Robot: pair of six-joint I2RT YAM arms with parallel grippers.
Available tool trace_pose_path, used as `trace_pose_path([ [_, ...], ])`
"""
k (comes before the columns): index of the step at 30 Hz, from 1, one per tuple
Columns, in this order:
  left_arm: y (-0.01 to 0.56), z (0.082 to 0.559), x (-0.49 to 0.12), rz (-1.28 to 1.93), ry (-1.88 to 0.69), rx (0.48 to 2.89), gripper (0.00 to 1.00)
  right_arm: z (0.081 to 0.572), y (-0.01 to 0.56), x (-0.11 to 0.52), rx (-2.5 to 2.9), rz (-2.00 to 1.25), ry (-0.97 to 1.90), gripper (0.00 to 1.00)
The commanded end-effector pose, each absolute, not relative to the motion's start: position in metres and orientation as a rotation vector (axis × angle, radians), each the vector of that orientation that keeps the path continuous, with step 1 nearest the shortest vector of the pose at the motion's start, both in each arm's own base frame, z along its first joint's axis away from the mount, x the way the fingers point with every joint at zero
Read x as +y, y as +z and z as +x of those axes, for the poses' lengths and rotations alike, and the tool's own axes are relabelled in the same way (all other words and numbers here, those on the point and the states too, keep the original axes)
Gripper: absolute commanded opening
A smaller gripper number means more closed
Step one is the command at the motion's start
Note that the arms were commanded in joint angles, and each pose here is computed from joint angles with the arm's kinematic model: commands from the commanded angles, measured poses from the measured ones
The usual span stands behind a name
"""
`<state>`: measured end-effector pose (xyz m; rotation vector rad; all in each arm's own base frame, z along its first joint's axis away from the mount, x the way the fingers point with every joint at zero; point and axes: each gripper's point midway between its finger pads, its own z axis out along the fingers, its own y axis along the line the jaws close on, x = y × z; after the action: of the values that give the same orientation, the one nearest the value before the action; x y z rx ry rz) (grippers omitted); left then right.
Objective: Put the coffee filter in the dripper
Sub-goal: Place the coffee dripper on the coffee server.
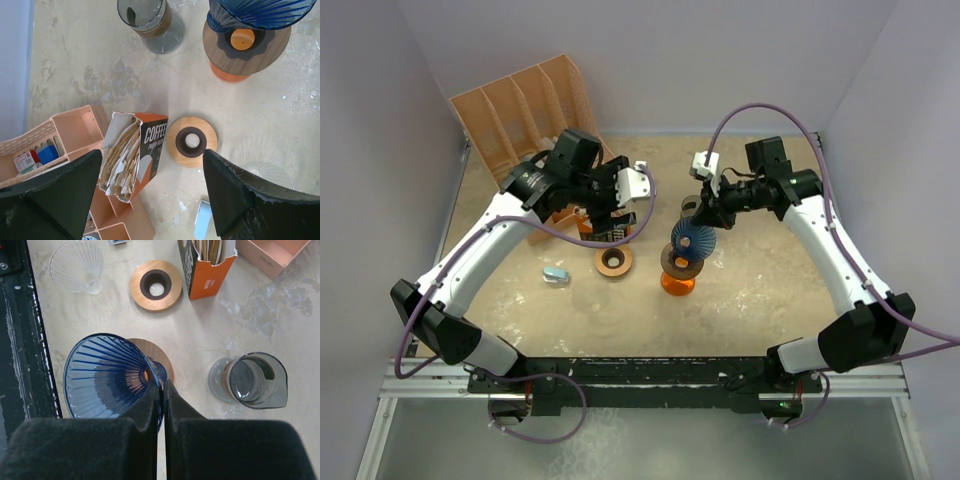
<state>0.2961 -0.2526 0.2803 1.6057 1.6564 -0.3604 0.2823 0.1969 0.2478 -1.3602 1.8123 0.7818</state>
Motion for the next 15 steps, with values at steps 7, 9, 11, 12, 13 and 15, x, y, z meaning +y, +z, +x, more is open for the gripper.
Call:
trace_pose_path([
  [7,0.287,0.295,-0.261,1.665,-0.325,1.569,0.78,0.276,0.234,0.202,1.864,-1.397,0.755,0.0],
  [9,0.285,0.295,-0.261,1.671,-0.322,1.569,0.78,0.272,0.232,0.205,1.857,-1.416,0.754,0.0],
  [11,0.283,0.295,-0.262,1.676,-0.322,1.572,0.78,0.268,0.23,0.207,1.855,-1.433,0.754,0.0],
  [12,0.282,0.294,-0.262,1.68,-0.321,1.57,0.78,0.266,0.23,0.209,1.85,-1.442,0.756,0.0],
  [13,0.282,0.294,-0.262,1.682,-0.319,1.569,0.78,0.264,0.229,0.21,1.847,-1.45,0.756,0.0],
  [15,0.281,0.295,-0.262,1.687,-0.318,1.566,0.77,0.261,0.227,0.211,1.849,-1.46,0.756,0.0],
])
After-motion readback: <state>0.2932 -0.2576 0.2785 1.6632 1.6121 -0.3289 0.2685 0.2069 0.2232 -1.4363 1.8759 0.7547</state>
